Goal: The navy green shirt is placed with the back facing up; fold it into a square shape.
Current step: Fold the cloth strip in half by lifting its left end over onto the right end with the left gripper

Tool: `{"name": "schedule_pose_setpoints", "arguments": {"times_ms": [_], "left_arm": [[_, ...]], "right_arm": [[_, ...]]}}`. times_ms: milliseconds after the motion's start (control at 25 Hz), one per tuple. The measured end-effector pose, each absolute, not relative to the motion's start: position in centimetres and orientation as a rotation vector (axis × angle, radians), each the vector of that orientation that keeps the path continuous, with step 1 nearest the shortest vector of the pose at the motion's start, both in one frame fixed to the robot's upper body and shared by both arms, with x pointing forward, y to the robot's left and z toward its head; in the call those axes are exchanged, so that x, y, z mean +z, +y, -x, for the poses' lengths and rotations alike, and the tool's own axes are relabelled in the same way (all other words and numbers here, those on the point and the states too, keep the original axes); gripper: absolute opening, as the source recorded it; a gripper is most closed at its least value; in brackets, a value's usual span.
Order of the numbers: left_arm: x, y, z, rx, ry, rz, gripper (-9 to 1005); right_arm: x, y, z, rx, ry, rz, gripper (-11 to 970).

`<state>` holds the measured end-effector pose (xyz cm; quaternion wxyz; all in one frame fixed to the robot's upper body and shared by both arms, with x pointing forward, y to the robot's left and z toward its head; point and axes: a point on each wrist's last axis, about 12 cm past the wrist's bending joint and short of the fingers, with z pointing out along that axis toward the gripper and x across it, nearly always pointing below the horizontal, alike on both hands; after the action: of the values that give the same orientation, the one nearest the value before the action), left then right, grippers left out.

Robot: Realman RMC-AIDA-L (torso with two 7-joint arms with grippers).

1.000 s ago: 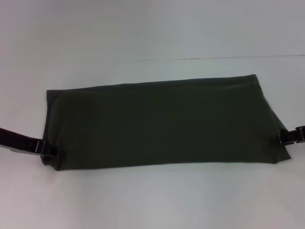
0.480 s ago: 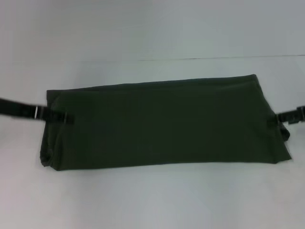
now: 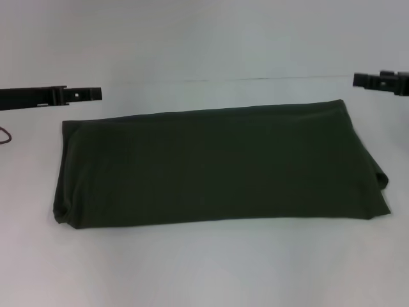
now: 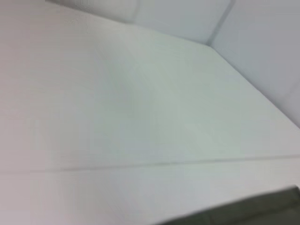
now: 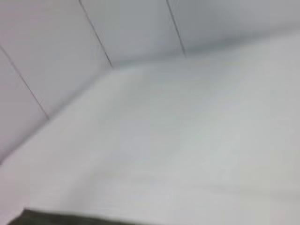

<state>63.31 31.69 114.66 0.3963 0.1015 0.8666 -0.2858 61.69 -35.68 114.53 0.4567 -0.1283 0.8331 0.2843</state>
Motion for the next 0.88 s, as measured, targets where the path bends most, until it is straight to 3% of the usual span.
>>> {"name": "schedule_pose_setpoints", "arguments": {"times_ms": [400,680,880], "left_arm": [[114.5,30.9,-63.9,-0.741,2.255,-0.213,866],[114.6,32.3,-63.9,-0.714,2.451,0.004,865],[114.0,32.1,-63.6,-0.72,2.482,0.046,864]], "right_arm": [[111.1,-31.7,-59.8,0.62,1.781,0.691,919],[111.1,-30.9,-59.1,0.624,1.703,0.828,919],[111.1,-31.1,-59.0,0.607,1.684,0.828,919]]}}
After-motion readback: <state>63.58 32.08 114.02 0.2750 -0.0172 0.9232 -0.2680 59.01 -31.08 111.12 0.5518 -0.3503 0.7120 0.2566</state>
